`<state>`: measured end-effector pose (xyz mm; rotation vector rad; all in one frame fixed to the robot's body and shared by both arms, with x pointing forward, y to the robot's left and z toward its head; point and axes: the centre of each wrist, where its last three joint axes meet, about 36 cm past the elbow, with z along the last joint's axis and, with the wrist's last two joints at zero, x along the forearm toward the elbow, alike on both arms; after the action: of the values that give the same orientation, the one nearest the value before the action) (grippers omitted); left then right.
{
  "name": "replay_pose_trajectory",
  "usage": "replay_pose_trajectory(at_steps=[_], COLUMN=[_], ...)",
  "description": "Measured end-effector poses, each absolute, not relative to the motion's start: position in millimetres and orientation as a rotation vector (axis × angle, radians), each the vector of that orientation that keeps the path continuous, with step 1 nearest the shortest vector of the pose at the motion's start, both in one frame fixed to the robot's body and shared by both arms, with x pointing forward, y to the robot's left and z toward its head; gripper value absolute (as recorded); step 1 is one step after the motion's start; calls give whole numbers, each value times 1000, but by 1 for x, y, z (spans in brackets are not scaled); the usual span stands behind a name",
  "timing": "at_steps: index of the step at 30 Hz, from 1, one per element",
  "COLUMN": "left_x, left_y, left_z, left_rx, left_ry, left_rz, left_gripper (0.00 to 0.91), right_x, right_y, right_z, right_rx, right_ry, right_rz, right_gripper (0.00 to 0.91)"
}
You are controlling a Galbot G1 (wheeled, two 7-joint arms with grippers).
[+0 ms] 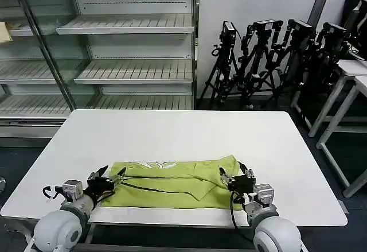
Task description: Fold and organize the clothes.
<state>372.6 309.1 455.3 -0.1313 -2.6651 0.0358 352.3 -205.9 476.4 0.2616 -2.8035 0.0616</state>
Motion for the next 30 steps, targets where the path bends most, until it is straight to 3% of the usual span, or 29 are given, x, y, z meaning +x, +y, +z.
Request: replay_pose_trajectory(at_steps=[1,2,30], left_x=[372,370,363], left_y=[307,305,290], left_z=[454,452,429], left_rx=[-122,-115,-49], left_ry=[-2659,-2652,-2610], left_rz=[47,62,164], left_gripper=[836,10,10], right_x=[352,351,342], right_y=[-207,-208,-207], right_z=[476,476,475], right_rx=[258,253,237], right_ry=[-2803,-2803,-2817], right_rz=[61,61,84], right_gripper=[907,907,907])
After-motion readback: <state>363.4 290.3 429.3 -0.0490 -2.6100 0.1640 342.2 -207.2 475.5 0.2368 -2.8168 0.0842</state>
